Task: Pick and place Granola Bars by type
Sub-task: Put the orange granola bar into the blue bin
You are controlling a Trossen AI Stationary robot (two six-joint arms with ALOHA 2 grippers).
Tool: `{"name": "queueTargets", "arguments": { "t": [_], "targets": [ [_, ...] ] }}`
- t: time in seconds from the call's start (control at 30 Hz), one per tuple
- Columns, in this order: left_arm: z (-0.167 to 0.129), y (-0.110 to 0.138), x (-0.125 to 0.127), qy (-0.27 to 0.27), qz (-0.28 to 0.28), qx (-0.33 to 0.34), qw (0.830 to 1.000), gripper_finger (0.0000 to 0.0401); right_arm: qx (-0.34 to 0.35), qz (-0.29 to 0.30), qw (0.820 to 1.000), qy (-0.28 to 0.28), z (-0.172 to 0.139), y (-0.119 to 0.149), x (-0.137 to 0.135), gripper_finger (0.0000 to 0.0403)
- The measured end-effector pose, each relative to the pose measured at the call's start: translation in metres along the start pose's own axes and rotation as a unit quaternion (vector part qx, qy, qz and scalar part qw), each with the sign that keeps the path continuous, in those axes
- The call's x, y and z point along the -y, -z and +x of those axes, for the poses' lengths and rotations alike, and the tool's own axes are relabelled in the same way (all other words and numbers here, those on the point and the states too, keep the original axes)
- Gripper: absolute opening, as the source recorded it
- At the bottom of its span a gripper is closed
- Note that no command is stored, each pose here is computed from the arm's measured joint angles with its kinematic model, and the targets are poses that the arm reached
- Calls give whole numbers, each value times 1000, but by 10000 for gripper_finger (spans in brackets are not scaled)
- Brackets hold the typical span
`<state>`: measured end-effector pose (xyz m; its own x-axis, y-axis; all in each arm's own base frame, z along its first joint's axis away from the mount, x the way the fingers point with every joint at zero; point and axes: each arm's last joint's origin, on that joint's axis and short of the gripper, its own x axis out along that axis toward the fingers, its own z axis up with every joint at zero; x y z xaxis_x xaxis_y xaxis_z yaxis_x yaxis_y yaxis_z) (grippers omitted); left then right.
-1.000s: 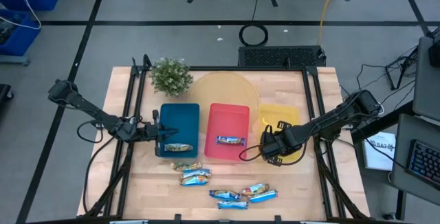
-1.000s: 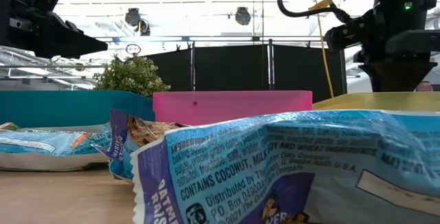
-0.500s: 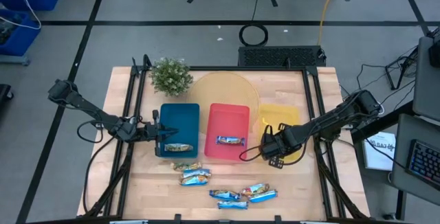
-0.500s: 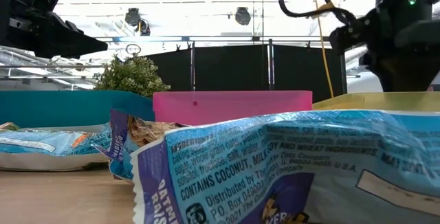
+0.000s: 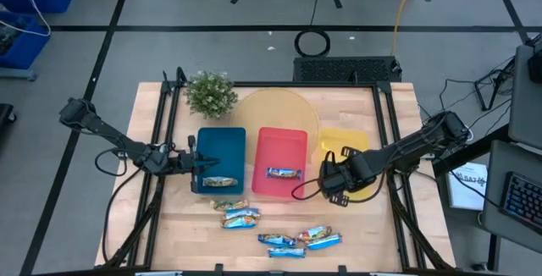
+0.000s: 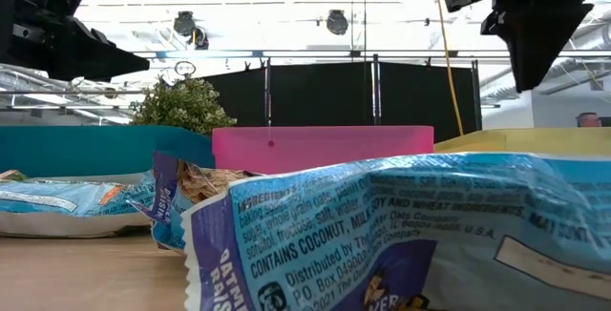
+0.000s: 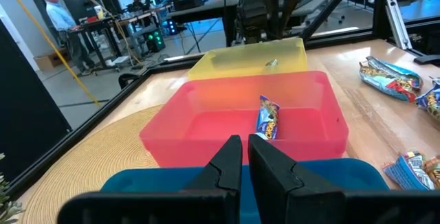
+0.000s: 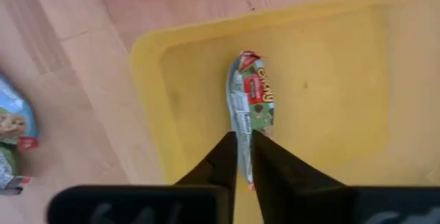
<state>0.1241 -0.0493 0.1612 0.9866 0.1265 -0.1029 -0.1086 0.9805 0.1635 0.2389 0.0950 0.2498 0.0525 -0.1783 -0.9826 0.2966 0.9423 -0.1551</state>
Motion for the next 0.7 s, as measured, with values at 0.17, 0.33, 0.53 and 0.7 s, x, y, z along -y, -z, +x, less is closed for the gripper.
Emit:
{"name": "queueTargets", "arguments": {
  "t": [0.17, 0.33, 0.53, 0.7],
  "targets": [
    [0, 0, 0, 0, -5, -2, 1000, 35, -12, 7, 1000, 10, -1, 6, -2, 7],
    [0, 0, 0, 0, -7, -2, 1000, 35, -31, 12, 999, 31, -1, 14, -5, 1],
    [0, 0, 0, 0, -7, -2, 1000, 35, -29, 13, 999, 31, -3, 21, -12, 1],
    [0, 0, 0, 0, -11, -2, 1000, 35, -27, 13, 999, 31, -4, 26, -16, 0]
  ]
}}
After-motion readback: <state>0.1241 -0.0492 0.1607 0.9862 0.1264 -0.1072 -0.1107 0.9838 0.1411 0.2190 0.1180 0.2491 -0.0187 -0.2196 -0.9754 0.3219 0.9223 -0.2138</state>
